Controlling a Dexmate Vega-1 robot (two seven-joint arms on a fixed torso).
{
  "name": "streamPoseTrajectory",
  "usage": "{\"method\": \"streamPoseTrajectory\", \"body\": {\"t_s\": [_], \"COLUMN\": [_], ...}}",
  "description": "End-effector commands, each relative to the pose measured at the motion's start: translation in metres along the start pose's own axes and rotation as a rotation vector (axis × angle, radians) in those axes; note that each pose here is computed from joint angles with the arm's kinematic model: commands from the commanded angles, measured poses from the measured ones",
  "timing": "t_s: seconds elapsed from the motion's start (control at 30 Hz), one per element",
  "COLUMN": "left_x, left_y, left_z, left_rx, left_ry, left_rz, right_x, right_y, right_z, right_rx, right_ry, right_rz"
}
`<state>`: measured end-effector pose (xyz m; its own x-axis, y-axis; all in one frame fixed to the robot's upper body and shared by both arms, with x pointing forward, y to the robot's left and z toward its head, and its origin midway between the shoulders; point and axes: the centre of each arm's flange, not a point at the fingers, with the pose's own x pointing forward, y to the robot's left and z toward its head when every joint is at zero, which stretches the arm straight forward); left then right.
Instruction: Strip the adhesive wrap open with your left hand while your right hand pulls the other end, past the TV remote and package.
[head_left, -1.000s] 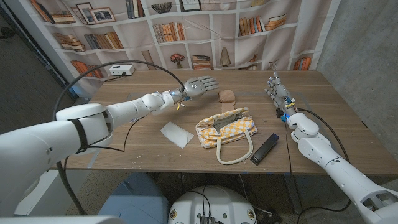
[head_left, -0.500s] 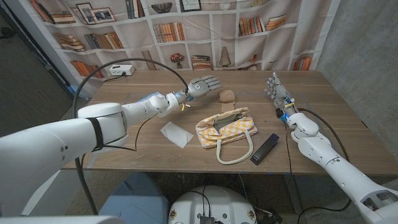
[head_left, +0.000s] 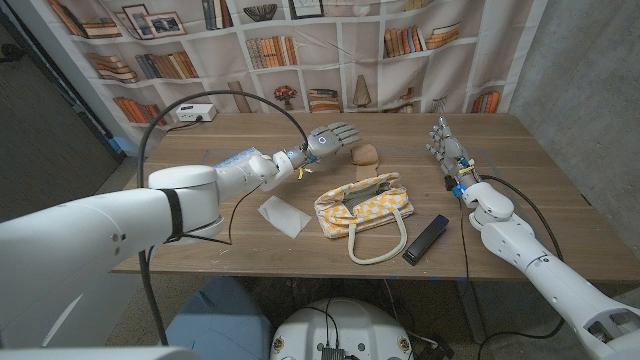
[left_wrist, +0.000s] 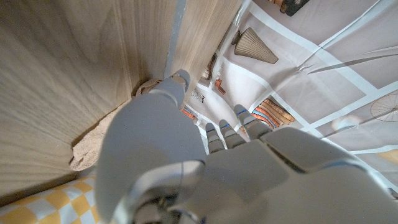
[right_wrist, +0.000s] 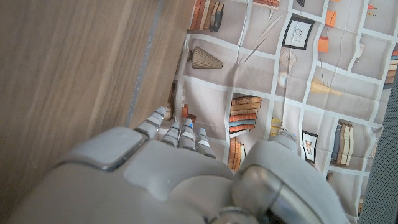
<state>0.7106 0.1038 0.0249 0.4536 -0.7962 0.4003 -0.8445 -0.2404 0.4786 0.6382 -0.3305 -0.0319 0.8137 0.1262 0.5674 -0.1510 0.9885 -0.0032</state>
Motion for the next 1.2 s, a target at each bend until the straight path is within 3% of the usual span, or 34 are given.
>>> {"method": "streamPoseTrajectory", "body": {"t_s": [0.03, 1.2], "left_x": [0.004, 0.021], "left_y": [-0.001, -0.010], "left_z": [0.003, 0.017], "left_rx": [-0.010, -0.094], "left_ry": [0.024, 0.136], "left_rz": [-0.007, -0.120], "right_x": [-0.002, -0.001], "right_y": [-0.002, -0.004], "right_z": [0.000, -0.005], "right_rx": [0.003, 0.011], "right_ry": [0.003, 0.014], "right_rz": [-0.002, 0.000]}}
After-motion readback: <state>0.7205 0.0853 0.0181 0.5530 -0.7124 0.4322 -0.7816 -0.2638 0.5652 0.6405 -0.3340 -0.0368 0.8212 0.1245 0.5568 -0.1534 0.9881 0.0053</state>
